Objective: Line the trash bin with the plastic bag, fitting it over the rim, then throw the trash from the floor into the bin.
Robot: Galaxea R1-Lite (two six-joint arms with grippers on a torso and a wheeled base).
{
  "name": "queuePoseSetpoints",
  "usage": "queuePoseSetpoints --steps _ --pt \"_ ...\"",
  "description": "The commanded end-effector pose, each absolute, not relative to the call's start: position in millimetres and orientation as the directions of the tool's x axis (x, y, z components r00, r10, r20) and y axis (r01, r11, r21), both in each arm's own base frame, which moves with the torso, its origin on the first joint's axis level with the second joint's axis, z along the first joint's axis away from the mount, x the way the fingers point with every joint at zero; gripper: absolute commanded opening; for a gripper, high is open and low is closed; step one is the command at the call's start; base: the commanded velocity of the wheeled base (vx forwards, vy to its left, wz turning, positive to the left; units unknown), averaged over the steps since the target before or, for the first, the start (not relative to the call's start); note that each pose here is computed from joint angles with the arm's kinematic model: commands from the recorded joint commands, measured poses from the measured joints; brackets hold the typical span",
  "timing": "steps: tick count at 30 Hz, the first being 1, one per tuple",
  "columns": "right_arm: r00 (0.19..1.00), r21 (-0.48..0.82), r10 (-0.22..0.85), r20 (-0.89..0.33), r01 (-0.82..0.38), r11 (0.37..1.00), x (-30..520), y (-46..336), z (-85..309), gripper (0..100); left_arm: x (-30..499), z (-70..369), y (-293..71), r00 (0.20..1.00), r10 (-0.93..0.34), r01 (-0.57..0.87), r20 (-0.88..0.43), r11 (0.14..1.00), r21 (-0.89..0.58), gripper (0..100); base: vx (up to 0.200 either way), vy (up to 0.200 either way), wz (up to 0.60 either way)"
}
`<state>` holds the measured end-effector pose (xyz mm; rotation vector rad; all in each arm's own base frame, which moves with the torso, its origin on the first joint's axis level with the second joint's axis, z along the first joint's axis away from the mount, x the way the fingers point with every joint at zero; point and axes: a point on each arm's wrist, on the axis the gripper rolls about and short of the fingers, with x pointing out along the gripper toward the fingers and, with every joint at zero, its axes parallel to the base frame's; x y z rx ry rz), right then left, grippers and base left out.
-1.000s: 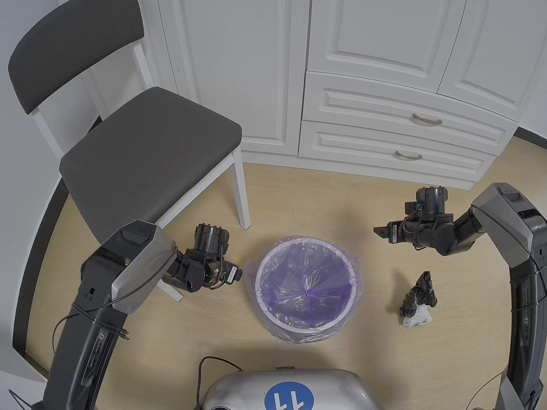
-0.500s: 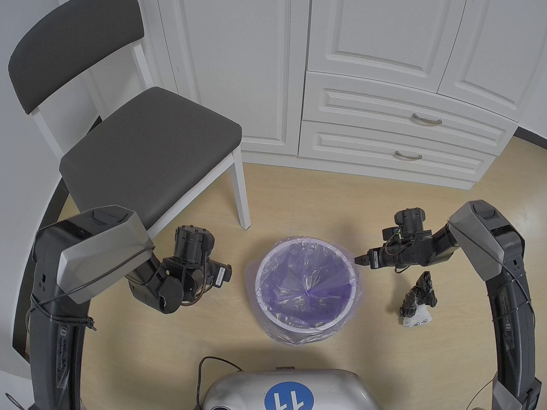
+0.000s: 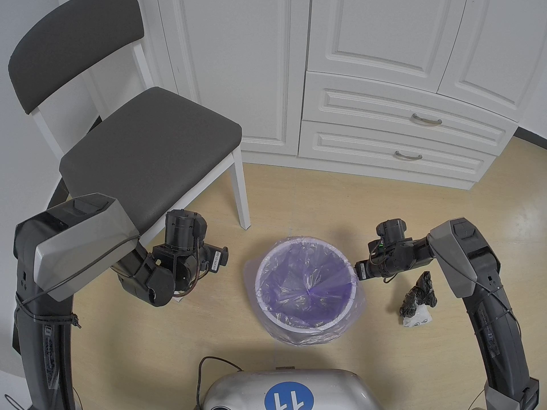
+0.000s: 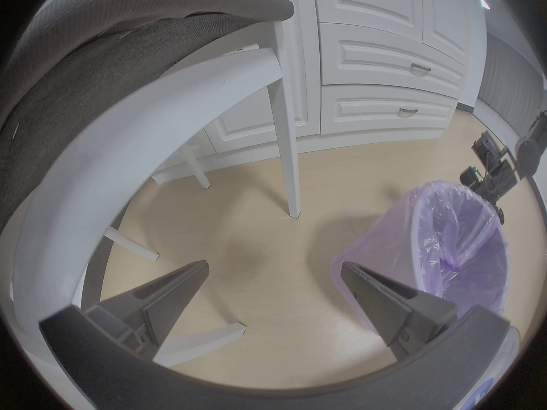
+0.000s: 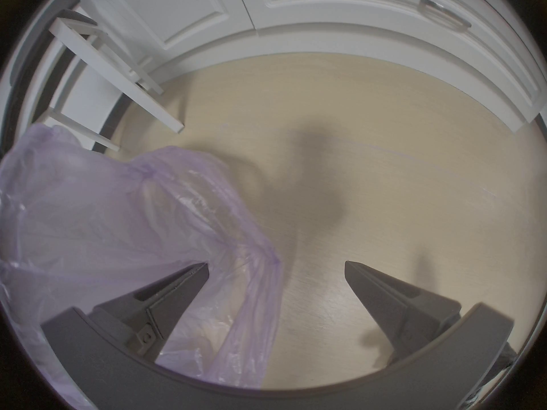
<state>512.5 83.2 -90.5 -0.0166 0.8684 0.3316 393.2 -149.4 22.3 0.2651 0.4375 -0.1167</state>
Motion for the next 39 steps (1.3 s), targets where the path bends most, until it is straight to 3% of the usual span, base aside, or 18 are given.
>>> queuePoseSetpoints --steps 1,9,15,22,25,27,28,29,30,32,33,39 --pt "0.56 0.1 0.231 -0.795 -0.255 0.962 511.5 83.1 -125.3 100 392.5 27.9 -150.2 0.905 -0.059 0.167 -0.421 0.96 0.226 100 0.0 0.0 0.0" --pt "0.693 0.176 0.262 -0.672 -0.194 0.965 524.2 90.9 -116.7 100 392.2 31.6 -151.4 0.909 -0.062 0.164 -0.411 0.962 0.219 100 0.0 0.0 0.0" --pt "0.744 0.196 0.271 -0.61 -0.19 0.962 528.8 92.5 -116.0 100 393.3 35.4 -151.1 0.921 -0.065 0.156 -0.383 0.965 0.212 100 0.0 0.0 0.0" --pt "0.812 0.204 0.21 -0.545 -0.115 0.972 539.2 71.4 -41.9 100 392.1 43.9 -147.2 0.927 -0.06 0.147 -0.37 0.967 0.21 100 0.0 0.0 0.0" --pt "0.787 0.131 0.184 -0.589 -0.132 0.983 518.4 52.7 -2.4 100 391.1 41.2 -141.3 0.924 -0.047 0.138 -0.379 0.967 0.215 100 0.0 0.0 0.0" --pt "0.77 0.097 0.187 -0.61 -0.161 0.982 507.3 48.7 3.7 100 390.2 40.2 -139.6 0.922 -0.044 0.136 -0.385 0.967 0.216 100 0.0 0.0 0.0" --pt "0.732 0.028 0.214 -0.647 -0.258 0.966 488.6 44.0 6.2 100 389.3 41.2 -137.2 0.922 -0.04 0.132 -0.385 0.967 0.216 100 0.0 0.0 0.0" --pt "0.73 0.023 0.217 -0.649 -0.266 0.964 487.6 44.0 6.2 100 389.0 40.9 -137.1 0.922 -0.039 0.132 -0.386 0.967 0.217 100 0.0 0.0 0.0" --pt "0.698 -0.02 0.242 -0.674 -0.345 0.938 478.5 42.4 -0.7 100 388.2 40.5 -136.8 0.921 -0.039 0.133 -0.389 0.967 0.217 100 0.0 0.0 0.0" --pt "0.695 -0.023 0.244 -0.676 -0.35 0.936 477.8 42.4 -1.6 100 388.2 40.5 -136.8 0.921 -0.039 0.133 -0.389 0.967 0.217 100 0.0 0.0 0.0" --pt "0.666 -0.068 0.246 -0.705 -0.408 0.91 472.4 42.1 -18.8 100 387.5 40.4 -136.6 0.919 -0.038 0.132 -0.391 0.968 0.215 100 0.0 0.0 0.0" --pt "0.609 -0.057 0.249 -0.753 -0.437 0.898 470.1 38.6 -58.0 100 383.2 36.0 -136.3 0.917 -0.04 0.136 -0.397 0.967 0.217 100 0.0 0.0 0.0"
